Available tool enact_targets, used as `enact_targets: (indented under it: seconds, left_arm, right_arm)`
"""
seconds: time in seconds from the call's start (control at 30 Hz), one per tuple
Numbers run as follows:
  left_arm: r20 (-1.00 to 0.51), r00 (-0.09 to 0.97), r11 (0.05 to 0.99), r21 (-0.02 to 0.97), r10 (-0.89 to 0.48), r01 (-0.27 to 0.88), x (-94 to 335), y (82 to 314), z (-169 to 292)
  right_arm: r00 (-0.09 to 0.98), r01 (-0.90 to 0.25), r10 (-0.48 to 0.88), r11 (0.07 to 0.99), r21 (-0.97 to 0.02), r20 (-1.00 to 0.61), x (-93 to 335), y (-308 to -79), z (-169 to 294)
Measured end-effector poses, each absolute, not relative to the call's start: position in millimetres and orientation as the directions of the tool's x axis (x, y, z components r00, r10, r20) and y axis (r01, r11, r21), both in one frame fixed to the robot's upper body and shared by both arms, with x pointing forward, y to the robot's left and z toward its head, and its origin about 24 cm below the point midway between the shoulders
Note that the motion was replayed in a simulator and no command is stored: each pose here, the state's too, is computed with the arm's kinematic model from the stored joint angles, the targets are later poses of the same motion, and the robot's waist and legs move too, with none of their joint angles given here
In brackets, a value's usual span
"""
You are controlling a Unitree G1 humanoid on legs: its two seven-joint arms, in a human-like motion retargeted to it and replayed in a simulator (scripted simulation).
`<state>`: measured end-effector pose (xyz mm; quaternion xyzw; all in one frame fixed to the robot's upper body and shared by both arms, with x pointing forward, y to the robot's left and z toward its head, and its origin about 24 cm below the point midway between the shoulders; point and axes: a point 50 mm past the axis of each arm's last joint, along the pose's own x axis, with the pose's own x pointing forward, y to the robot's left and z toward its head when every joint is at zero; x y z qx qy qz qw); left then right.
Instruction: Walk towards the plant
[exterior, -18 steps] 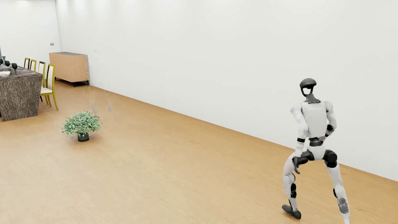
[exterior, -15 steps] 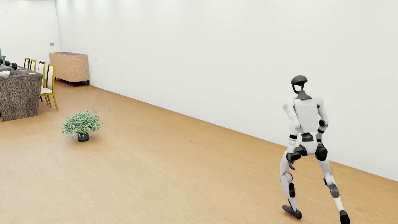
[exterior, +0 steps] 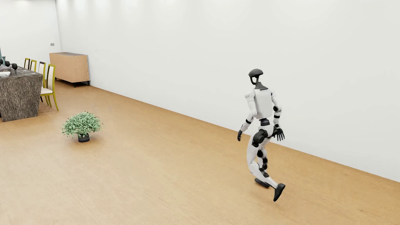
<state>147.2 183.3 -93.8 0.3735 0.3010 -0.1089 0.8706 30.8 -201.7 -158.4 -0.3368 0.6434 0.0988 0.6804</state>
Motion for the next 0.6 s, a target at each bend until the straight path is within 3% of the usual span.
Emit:
enact_targets:
  seconds: [0.07, 0.13, 0.2, 0.23, 0.3, 0.37, 0.43, 0.5, 0.53, 0.6]
  left_arm:
    - [-0.716, 0.656, 0.669, 0.612, 0.24, 0.422, 114, 202, -122]
    - [-0.802, 0.416, 0.767, 0.567, 0.43, 0.3, 67, 224, -143]
    - [-0.857, 0.26, 0.83, 0.504, 0.446, 0.238, 28, 240, -148]
    - [-0.864, 0.243, 0.831, 0.495, 0.441, 0.254, 11, 244, -146]
    - [-0.866, 0.203, 0.835, 0.496, 0.457, 0.239, -30, 238, -140]
    - [-0.892, 0.134, 0.879, 0.449, 0.431, 0.16, -55, 217, -142]
    - [-0.889, 0.157, 0.875, 0.453, 0.429, 0.172, -35, 209, -151]
    - [-0.852, 0.301, 0.822, 0.506, 0.429, 0.262, 28, 208, -157]
    - [-0.828, 0.403, 0.783, 0.529, 0.39, 0.329, 67, 202, -155]
    - [-0.746, 0.64, 0.69, 0.562, 0.184, 0.457, 150, 177, -134]
  right_arm:
    - [0.372, -0.63, -0.296, 0.616, -0.474, -0.88, 97, -202, -147]
    - [0.589, -0.657, -0.204, 0.442, -0.61, -0.782, 165, -196, -122]
    - [0.779, -0.567, -0.079, 0.333, -0.753, -0.622, 232, -184, -77]
    - [0.863, -0.463, -0.042, 0.334, -0.821, -0.504, 259, -179, -50]
    - [0.949, -0.25, -0.063, 0.451, -0.857, -0.31, 285, -175, -15]
    - [0.946, -0.183, -0.145, 0.496, -0.849, -0.289, 280, -188, -13]
    - [0.903, -0.206, -0.231, 0.509, -0.836, -0.363, 253, -201, -34]
    - [0.783, -0.285, -0.291, 0.617, -0.734, -0.549, 212, -198, -77]
    - [0.675, -0.366, -0.295, 0.662, -0.655, -0.676, 185, -195, -103]
    - [0.393, -0.646, -0.211, 0.629, -0.432, -0.895, 123, -192, -143]
